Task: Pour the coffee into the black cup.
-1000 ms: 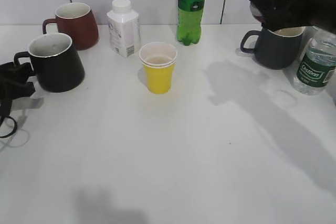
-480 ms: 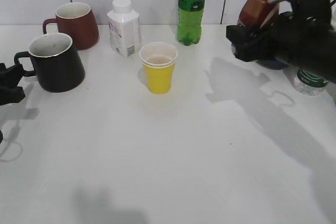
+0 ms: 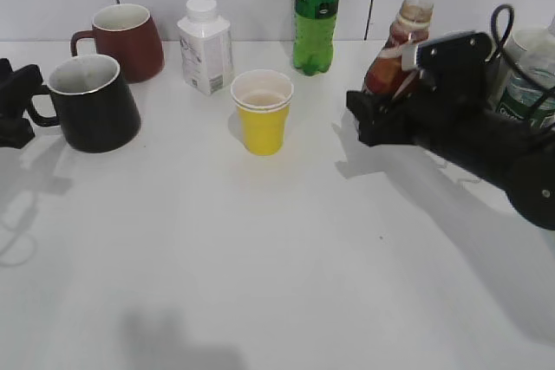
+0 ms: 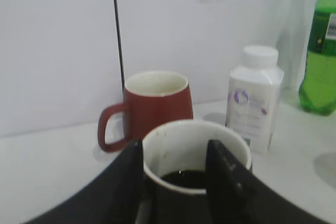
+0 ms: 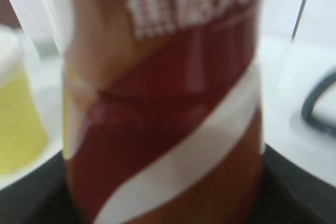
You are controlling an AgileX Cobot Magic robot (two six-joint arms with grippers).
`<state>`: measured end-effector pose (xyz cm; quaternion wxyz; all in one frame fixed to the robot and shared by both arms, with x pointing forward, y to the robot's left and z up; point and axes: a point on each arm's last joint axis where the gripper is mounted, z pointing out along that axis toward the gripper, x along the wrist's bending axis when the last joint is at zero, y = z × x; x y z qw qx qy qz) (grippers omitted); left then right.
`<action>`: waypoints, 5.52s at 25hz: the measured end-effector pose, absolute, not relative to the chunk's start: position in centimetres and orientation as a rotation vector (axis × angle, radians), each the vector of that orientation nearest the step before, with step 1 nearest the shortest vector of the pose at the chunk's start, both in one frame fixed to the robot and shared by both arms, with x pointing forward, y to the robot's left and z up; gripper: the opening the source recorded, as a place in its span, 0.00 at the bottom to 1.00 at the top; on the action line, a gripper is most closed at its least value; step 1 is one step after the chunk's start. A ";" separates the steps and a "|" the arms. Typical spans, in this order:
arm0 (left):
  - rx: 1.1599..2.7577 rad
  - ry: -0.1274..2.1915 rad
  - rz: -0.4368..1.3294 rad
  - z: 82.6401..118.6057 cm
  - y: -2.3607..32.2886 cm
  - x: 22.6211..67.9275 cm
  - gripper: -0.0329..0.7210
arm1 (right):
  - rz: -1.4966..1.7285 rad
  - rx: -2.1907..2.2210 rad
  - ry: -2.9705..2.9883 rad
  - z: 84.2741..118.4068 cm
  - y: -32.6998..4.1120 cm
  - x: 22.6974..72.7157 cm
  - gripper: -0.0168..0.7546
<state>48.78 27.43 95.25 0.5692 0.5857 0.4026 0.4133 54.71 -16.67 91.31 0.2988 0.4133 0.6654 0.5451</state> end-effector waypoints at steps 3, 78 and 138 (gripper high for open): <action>1.364 0.929 0.983 95.8 27.4 48.7 0.45 | 1.422 1.124 1.792 89.8 -16.7 54.8 0.71; 1.850 1.486 0.554 110.0 22.6 39.6 0.45 | 0.959 1.574 2.069 110.1 -22.1 43.0 0.79; 1.793 1.341 0.657 105.9 30.3 25.6 0.45 | 1.030 1.451 1.877 105.4 -29.7 25.7 0.76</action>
